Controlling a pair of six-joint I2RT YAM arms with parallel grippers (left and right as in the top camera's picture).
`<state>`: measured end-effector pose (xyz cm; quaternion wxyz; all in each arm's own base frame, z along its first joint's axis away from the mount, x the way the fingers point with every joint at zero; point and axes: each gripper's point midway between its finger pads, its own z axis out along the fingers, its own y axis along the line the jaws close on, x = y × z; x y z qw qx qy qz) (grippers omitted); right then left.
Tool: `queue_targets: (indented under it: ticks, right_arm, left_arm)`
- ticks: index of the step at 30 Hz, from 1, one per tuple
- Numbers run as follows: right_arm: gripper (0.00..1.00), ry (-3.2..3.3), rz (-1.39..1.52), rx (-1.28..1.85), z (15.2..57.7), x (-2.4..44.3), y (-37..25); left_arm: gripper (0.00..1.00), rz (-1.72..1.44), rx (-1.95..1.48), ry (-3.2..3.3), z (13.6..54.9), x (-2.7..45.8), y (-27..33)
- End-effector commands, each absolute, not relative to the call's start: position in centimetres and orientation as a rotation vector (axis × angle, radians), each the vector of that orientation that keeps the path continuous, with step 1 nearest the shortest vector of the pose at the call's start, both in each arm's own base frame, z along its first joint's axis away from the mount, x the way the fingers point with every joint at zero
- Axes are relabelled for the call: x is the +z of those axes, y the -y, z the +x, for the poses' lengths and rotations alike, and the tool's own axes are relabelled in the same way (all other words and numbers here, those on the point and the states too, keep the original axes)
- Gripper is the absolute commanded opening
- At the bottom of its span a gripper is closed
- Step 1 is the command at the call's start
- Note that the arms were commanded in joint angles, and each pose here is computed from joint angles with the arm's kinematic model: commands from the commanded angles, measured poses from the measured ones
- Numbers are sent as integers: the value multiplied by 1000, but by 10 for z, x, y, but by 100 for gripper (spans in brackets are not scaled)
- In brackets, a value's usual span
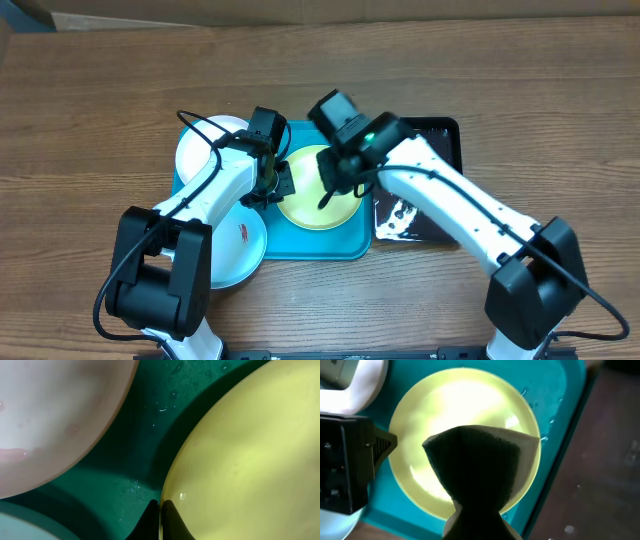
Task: Clean dirty plates on tray and stack at the side
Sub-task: 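Scrub the yellow plate's red stain with the sponge in right gripper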
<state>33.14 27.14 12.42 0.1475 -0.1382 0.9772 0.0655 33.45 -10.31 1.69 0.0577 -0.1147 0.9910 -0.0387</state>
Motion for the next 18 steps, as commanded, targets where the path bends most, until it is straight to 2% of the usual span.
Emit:
queue_targets:
  ticks: [1, 18]
  right_arm:
    - [4, -2717, -326, 26, 348, 130, -257]
    - [4, -2677, -312, 46, 354, 66, -259]
  left_arm:
    - [4, -370, -130, -3034, 328, 10, 105]
    - [4, -371, -128, -3037, 327, 10, 104]
